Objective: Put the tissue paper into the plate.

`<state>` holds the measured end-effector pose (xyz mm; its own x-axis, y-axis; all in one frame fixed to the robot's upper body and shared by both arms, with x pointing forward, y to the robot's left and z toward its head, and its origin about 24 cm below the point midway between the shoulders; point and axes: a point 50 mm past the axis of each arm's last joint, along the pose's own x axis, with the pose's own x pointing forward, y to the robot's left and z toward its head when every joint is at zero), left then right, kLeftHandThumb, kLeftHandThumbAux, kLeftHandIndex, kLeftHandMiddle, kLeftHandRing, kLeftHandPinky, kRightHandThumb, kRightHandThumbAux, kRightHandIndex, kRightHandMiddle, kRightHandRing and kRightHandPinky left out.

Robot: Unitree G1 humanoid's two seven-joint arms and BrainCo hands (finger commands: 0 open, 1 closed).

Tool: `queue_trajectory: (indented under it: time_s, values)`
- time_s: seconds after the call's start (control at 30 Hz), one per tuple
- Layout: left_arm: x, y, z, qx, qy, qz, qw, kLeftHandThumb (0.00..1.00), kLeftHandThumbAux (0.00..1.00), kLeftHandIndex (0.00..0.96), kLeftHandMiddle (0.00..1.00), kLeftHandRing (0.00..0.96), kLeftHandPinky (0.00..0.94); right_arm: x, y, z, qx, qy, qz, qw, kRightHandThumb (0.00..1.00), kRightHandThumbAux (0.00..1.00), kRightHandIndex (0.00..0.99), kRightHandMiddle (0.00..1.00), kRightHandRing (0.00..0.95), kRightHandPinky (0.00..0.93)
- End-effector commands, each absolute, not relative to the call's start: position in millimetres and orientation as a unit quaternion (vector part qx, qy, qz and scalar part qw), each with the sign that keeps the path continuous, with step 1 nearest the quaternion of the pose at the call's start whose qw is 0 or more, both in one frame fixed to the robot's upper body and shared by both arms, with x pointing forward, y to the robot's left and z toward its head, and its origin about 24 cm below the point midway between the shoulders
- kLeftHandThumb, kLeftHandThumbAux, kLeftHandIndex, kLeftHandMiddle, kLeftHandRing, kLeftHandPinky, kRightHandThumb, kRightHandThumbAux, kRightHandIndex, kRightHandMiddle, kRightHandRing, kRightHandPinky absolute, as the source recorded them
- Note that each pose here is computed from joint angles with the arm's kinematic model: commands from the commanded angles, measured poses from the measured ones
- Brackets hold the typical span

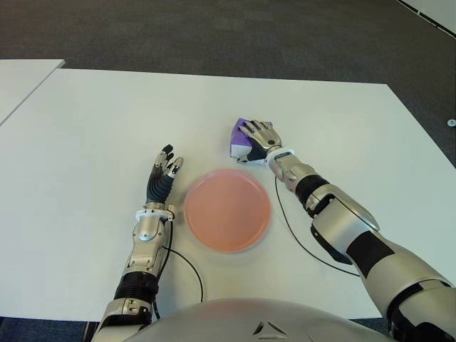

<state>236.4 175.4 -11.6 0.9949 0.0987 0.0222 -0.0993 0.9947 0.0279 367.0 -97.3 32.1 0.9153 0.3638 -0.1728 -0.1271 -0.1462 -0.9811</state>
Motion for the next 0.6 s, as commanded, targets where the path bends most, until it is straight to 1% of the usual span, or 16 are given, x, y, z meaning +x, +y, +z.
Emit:
queue_trajectory:
  time_s: [0.03,0.3,0.33,0.37,0.43,0.47,0.5,0.53,0.57,0.6]
  values:
    - [222.0,179.5,-29.6,0.015,0.037,0.055,0.998,0.000,0.384,0.000,0.000,0.000,0.000,311.1,-125.9,-51.0,-0.727,0.091,0.299,0.612,0.115,0.502,0.000,0.000,0.000,0.000]
    - [221.3,180.7,-29.4,0.017,0.036,0.054,0.998,0.000,0.382,0.000,0.000,0.000,0.000,312.1,-127.3,-50.1,-0.722,0.095,0.295,0.619,0.113,0.502,0.000,0.000,0.000,0.000]
    - [221.2,180.9,-29.5,0.017,0.036,0.055,0.998,0.000,0.382,0.000,0.000,0.000,0.000,312.5,-128.0,-49.5,-0.716,0.097,0.291,0.627,0.112,0.502,0.000,0.000,0.000,0.000]
    - [221.0,181.2,-29.6,0.018,0.037,0.055,0.998,0.000,0.384,0.000,0.000,0.000,0.000,312.9,-128.4,-49.1,-0.712,0.098,0.288,0.633,0.140,0.509,0.000,0.007,0.006,0.040]
    - [221.0,181.4,-29.8,0.018,0.037,0.055,0.998,0.000,0.385,0.000,0.000,0.000,0.000,313.4,-129.4,-48.5,-0.705,0.101,0.284,0.641,0.166,0.515,0.000,0.014,0.012,0.076]
    - [221.0,181.6,-29.8,0.018,0.038,0.055,0.998,0.000,0.386,0.000,0.000,0.000,0.000,313.4,-129.7,-48.5,-0.704,0.102,0.284,0.643,0.205,0.525,0.000,0.029,0.030,0.108]
    - [221.1,181.7,-29.9,0.017,0.038,0.056,0.998,0.000,0.386,0.000,0.000,0.000,0.000,312.7,-131.0,-49.3,-0.702,0.105,0.282,0.646,0.219,0.528,0.000,0.035,0.036,0.120]
    - [221.1,181.8,-30.0,0.017,0.038,0.056,0.998,0.000,0.389,0.000,0.000,0.000,0.000,312.1,-131.9,-49.9,-0.700,0.106,0.281,0.647,0.304,0.531,0.034,0.077,0.083,0.170]
    - [221.2,181.9,-30.1,0.016,0.039,0.056,0.998,0.000,0.389,0.000,0.000,0.000,0.000,310.7,-132.7,-51.2,-0.699,0.107,0.279,0.650,0.335,0.532,0.047,0.092,0.100,0.188]
    - [221.3,181.9,-30.2,0.016,0.039,0.057,0.998,0.000,0.391,0.000,0.000,0.000,0.000,309.8,-133.2,-52.1,-0.698,0.108,0.278,0.652,0.431,0.519,0.107,0.133,0.142,0.228]
